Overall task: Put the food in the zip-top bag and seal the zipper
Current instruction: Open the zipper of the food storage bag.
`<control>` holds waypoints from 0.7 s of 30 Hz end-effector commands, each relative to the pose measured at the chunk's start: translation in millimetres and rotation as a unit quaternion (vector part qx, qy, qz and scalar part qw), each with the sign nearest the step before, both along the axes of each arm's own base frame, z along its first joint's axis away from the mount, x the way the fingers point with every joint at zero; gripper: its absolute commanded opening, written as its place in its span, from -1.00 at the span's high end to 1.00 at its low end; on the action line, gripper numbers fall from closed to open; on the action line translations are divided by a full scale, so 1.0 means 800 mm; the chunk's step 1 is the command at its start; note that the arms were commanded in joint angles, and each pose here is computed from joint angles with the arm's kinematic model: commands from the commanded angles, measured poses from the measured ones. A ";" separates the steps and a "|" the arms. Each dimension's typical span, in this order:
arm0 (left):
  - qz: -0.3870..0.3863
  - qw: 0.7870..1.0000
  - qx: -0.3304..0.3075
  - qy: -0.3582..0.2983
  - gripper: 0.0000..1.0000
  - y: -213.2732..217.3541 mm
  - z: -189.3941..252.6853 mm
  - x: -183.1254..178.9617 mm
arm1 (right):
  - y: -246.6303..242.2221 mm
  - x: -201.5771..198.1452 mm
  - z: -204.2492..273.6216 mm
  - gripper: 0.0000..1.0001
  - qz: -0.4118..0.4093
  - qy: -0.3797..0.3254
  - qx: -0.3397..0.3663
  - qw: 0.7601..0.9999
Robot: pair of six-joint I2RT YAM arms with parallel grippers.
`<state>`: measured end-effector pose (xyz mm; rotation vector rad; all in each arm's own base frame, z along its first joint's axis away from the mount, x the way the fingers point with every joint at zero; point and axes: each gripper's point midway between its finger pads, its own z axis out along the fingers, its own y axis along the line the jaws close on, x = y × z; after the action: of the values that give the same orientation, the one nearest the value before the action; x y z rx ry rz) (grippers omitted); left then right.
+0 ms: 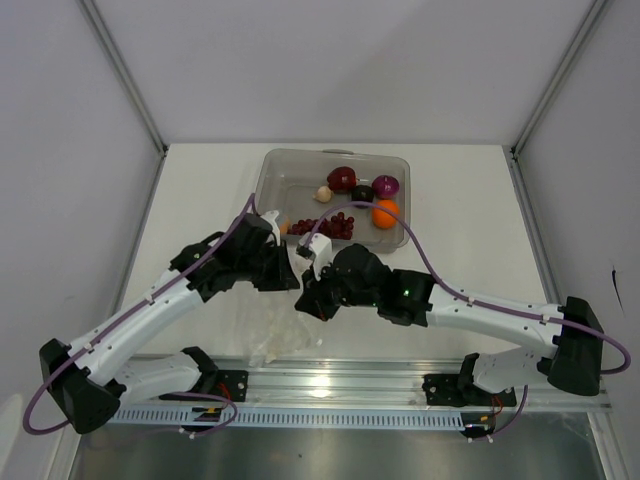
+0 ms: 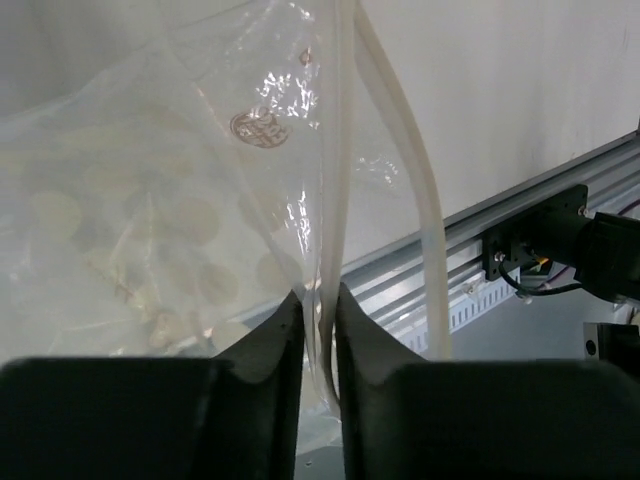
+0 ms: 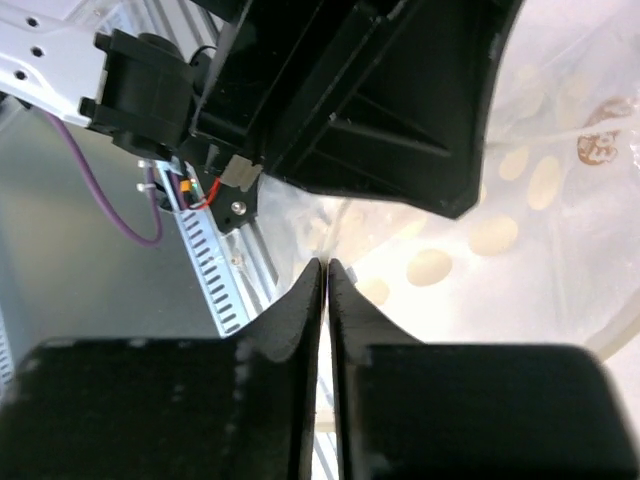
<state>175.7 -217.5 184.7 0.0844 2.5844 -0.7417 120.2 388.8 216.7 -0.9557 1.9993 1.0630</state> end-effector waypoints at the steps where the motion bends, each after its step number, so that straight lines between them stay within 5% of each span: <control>1: -0.010 0.999 -0.017 -0.042 0.67 -0.004 0.024 0.007 | 0.006 0.008 0.023 0.81 -0.016 -0.016 0.007 1.000; 6: -0.008 0.999 -0.011 -0.047 0.84 0.002 0.023 0.006 | -0.004 0.015 0.025 0.15 -0.051 -0.008 -0.003 0.999; 21: -0.022 0.997 -0.028 -0.062 0.99 0.004 0.030 -0.003 | -0.089 0.056 0.050 -0.18 -0.222 0.027 0.004 0.975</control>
<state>174.7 -212.0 204.8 0.1168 2.4806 -0.7749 157.5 324.6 247.4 -0.5353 2.1129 0.8640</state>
